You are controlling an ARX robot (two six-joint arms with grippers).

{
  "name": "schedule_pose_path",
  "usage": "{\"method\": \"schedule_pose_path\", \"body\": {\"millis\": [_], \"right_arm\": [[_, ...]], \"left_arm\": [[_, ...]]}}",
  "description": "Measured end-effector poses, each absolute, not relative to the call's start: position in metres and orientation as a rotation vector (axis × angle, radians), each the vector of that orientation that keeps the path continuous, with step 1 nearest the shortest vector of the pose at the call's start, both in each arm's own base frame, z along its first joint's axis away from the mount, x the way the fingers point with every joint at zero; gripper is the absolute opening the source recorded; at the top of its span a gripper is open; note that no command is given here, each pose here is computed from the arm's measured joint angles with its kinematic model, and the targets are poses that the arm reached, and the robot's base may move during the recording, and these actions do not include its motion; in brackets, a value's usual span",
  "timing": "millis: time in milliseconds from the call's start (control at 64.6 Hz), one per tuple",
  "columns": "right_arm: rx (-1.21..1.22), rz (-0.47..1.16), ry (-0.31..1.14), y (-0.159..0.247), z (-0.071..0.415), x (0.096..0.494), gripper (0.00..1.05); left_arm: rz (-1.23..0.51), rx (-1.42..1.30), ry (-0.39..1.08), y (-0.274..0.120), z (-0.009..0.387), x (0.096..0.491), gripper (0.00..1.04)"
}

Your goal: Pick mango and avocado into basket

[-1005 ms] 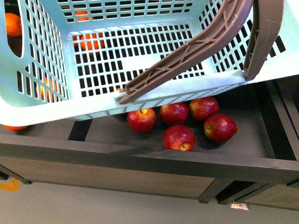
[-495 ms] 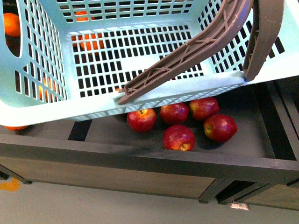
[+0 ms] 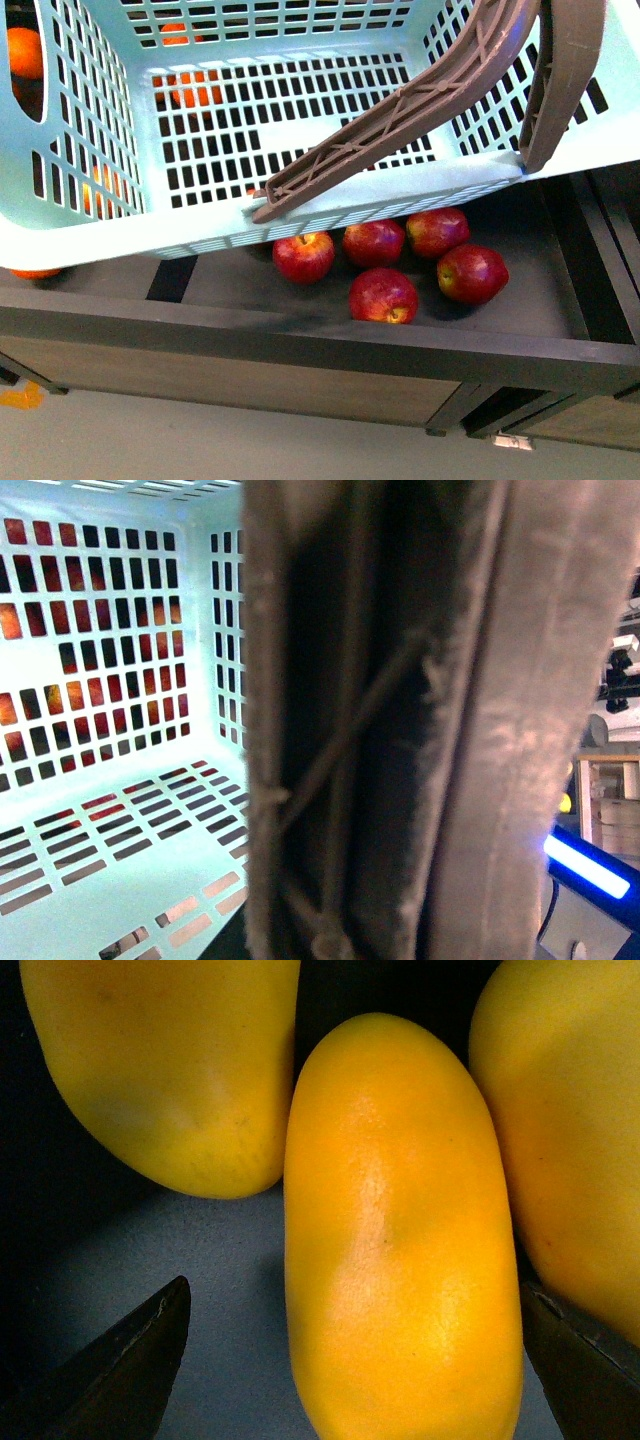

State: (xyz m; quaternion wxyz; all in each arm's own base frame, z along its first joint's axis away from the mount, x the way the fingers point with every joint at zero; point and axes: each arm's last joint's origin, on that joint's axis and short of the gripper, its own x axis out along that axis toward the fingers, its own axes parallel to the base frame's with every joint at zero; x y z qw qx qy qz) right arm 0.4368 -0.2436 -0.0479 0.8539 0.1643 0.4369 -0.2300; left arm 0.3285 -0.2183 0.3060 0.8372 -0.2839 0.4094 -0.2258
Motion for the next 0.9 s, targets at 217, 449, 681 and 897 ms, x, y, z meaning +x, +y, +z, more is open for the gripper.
{"method": "schedule_pose_path", "body": {"millis": [217, 449, 681, 897], "right_arm": [[0.345, -0.492, 0.922, -0.245, -0.053, 0.437, 0.96], [0.346, -0.508, 0.934, -0.249, -0.058, 0.435, 0.96], [0.352, -0.536, 0.934, -0.259, -0.060, 0.431, 0.77], [0.354, -0.543, 0.927, -0.264, -0.059, 0.430, 0.59]], "left_arm": [[-0.478, -0.600, 0.866, -0.218, 0.306, 0.328, 0.14], [-0.478, -0.600, 0.866, -0.218, 0.306, 0.328, 0.14], [-0.478, -0.600, 0.866, -0.218, 0.306, 0.328, 0.14], [-0.478, -0.601, 0.866, -0.218, 0.306, 0.328, 0.14]]}}
